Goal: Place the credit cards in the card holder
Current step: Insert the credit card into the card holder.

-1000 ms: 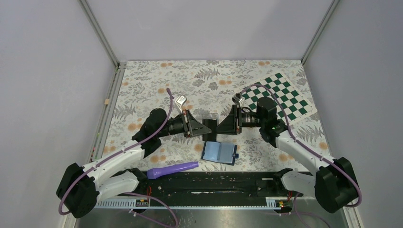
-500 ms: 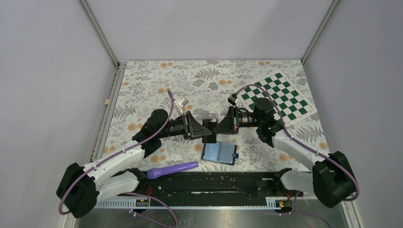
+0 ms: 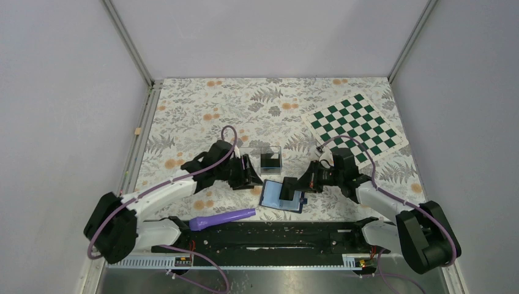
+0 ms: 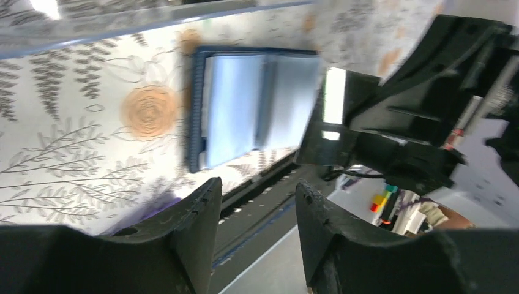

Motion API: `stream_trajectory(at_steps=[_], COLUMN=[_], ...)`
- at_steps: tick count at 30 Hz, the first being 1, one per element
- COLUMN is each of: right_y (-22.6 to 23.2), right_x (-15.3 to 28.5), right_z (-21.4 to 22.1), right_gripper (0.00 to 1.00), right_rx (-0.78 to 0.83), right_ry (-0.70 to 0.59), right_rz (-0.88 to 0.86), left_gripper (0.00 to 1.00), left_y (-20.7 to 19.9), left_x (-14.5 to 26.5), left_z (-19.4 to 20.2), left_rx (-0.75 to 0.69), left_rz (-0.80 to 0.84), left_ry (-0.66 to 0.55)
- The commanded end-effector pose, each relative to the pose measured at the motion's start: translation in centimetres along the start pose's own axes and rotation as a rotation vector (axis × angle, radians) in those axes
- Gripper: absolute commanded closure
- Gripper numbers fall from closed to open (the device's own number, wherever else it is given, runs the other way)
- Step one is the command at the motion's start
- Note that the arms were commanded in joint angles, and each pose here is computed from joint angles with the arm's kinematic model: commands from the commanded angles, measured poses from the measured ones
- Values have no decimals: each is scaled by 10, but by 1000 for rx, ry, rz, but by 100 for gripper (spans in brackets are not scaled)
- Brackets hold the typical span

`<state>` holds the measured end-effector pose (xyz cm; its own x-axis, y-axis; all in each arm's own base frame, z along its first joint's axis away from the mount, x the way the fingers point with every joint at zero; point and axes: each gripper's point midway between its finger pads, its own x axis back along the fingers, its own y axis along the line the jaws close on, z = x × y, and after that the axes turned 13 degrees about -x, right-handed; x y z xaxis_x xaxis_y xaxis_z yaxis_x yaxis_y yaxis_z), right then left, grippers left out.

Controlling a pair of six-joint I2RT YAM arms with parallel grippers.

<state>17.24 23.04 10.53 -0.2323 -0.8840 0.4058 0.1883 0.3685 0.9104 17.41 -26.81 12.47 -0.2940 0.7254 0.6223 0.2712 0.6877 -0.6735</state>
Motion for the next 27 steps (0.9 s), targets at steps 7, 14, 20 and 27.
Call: stream_trajectory(at_steps=[7,14,20,27], right_y=[-29,-52,-55,-48], right_x=[-17,-19,-25,-23], right_z=[-33,-36,-33,-35], right_gripper=[100,100,100,100], right_rx=[70,75,41,25], right_ry=[-88,-101,-78,-83], right_rz=[71,148,108,64], left_gripper=[60,69,84,100], left_y=[49,52,55,61], left_x=[-46,-61,-71,-75], left_z=[14,22,35,47], left_rx=[20,26,45,63], left_rz=[-152,-172,-176,-199], left_ry=[94,140,187,211])
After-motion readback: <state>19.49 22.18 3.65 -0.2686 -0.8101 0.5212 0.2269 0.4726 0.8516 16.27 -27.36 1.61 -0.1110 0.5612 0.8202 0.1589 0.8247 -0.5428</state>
